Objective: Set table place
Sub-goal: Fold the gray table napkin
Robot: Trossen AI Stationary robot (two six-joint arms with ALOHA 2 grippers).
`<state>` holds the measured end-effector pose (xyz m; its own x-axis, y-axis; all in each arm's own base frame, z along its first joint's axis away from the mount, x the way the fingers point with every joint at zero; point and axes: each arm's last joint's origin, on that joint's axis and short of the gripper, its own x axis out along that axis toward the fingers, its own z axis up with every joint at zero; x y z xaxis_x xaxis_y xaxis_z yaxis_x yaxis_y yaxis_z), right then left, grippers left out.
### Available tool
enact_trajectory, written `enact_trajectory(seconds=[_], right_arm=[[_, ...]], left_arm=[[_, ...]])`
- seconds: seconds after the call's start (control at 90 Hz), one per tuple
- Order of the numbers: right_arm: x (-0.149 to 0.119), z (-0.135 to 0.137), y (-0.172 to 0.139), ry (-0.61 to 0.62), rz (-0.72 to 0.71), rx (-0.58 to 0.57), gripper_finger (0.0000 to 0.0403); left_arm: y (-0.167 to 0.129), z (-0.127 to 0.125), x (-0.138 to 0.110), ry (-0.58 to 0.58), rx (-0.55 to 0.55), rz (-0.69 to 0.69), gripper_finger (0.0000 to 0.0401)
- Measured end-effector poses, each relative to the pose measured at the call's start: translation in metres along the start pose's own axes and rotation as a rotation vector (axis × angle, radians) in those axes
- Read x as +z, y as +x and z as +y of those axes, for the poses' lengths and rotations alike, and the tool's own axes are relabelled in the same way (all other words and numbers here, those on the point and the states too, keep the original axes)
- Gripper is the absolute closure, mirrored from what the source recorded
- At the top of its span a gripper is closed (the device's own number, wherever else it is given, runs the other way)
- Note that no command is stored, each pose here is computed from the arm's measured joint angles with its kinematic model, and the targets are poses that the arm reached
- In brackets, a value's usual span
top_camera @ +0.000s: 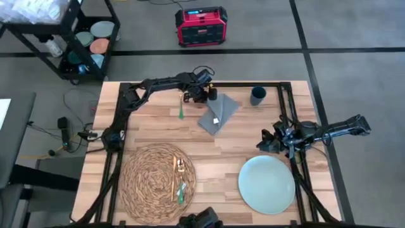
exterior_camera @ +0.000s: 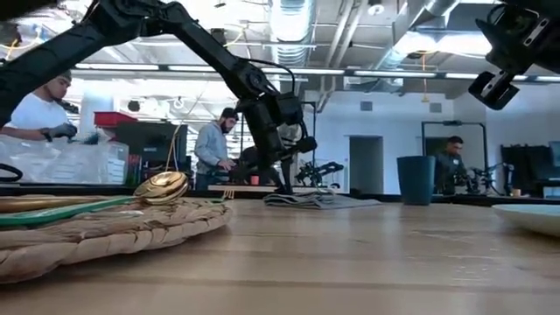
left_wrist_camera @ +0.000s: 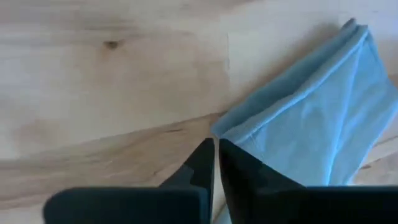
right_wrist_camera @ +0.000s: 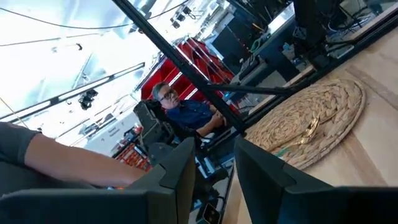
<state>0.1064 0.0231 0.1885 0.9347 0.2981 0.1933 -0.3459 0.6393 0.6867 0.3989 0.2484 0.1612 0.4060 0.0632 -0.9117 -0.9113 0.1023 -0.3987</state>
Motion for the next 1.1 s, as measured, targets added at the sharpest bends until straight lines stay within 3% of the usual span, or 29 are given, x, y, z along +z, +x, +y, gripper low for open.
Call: enact_trajectory(seconds=[0.078, 0.233, 0.389, 0.622, 0.722, 0.911, 1.056, 1.1], right_arm=[[0.0, 0.0, 0.0, 0.004, 0.0, 0.0, 0.03], [0.001, 0.001, 0.0, 0.003, -0.006, 0.008, 0.03], [0.001, 0.001, 0.0, 0.003, -0.005, 0.007, 0.03], [0.0, 0.001, 0.0, 0.008, -0.002, 0.009, 0.03], [0.0, 0.001, 0.0, 0.011, -0.002, 0.009, 0.03], [0.002, 0.002, 0.0, 0.009, -0.019, 0.025, 0.03], [0.004, 0.005, 0.0, 0.004, -0.045, 0.047, 0.03], [0.004, 0.004, 0.0, 0.005, -0.043, 0.045, 0.03]], left_arm=[[0.0, -0.002, 0.0, 0.022, -0.048, 0.035, 0.04], [-0.024, -0.011, -0.003, 0.202, -0.166, 0.097, 0.04], [-0.048, -0.008, -0.005, 0.285, -0.06, 0.066, 0.0401], [-0.071, -0.006, -0.005, 0.662, 0.144, 0.197, 0.0401], [-0.081, -0.017, 0.002, 0.767, 0.116, 0.127, 0.0401], [-0.091, -0.039, 0.019, 0.707, -0.039, -0.081, 0.0401], [-0.08, -0.046, 0.028, 0.58, -0.155, -0.097, 0.0392], [-0.07, -0.043, 0.027, 0.534, -0.146, -0.058, 0.0383]])
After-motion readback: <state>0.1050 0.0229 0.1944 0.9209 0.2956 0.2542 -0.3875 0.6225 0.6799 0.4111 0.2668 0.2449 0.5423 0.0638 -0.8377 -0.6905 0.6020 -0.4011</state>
